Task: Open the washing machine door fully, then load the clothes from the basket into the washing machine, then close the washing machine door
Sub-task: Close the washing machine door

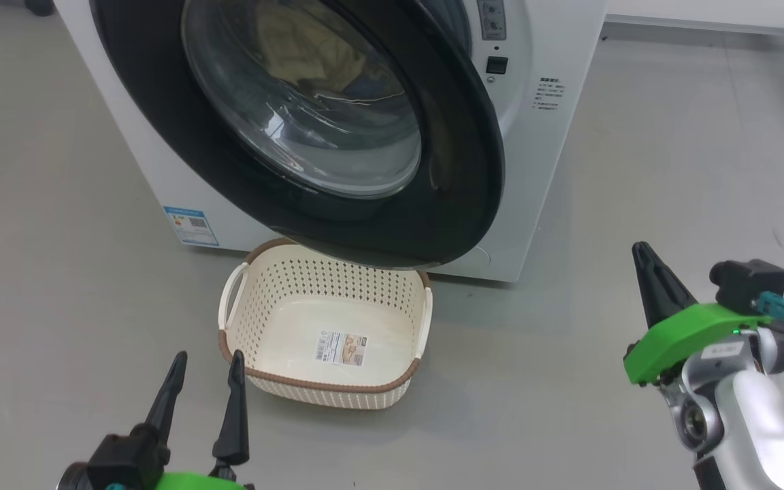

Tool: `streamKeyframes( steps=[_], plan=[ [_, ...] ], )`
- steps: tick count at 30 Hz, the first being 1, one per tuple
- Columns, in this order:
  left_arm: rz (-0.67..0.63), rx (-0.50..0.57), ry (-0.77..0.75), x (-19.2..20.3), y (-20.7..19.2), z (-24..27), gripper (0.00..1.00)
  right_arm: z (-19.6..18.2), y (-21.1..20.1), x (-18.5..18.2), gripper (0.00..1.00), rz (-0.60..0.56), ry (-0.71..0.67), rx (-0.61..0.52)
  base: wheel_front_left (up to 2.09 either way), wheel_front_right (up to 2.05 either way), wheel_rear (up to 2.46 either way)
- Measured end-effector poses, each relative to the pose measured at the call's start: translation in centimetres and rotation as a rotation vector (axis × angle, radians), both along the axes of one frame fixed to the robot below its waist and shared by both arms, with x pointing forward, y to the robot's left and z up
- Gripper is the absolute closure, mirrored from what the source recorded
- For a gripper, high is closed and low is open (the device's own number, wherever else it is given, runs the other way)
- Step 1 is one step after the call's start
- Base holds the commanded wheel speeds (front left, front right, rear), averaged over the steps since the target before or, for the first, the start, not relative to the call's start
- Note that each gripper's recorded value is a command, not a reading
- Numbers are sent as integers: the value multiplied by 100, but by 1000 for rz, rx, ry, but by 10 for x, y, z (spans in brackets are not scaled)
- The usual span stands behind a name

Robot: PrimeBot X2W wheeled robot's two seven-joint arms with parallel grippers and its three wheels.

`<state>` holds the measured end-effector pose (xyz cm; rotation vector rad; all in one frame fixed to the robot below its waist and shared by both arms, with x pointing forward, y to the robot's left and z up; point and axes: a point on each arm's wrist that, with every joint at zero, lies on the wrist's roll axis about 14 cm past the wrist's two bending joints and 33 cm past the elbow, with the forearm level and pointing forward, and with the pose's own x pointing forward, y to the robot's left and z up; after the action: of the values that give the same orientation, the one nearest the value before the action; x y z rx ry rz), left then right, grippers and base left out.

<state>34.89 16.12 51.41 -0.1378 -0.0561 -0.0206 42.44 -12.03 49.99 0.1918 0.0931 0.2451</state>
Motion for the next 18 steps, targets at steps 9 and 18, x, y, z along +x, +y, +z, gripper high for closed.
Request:
streamKeyframes(
  steps=[9,18],
  plan=[
    [41,0,9,-9,11,-3,0,9,22,40,100,20,-21,37,0,0,0],
    [53,-19,-3,-11,12,1,0,84,56,69,100,96,-233,61,0,0,0]
  ],
)
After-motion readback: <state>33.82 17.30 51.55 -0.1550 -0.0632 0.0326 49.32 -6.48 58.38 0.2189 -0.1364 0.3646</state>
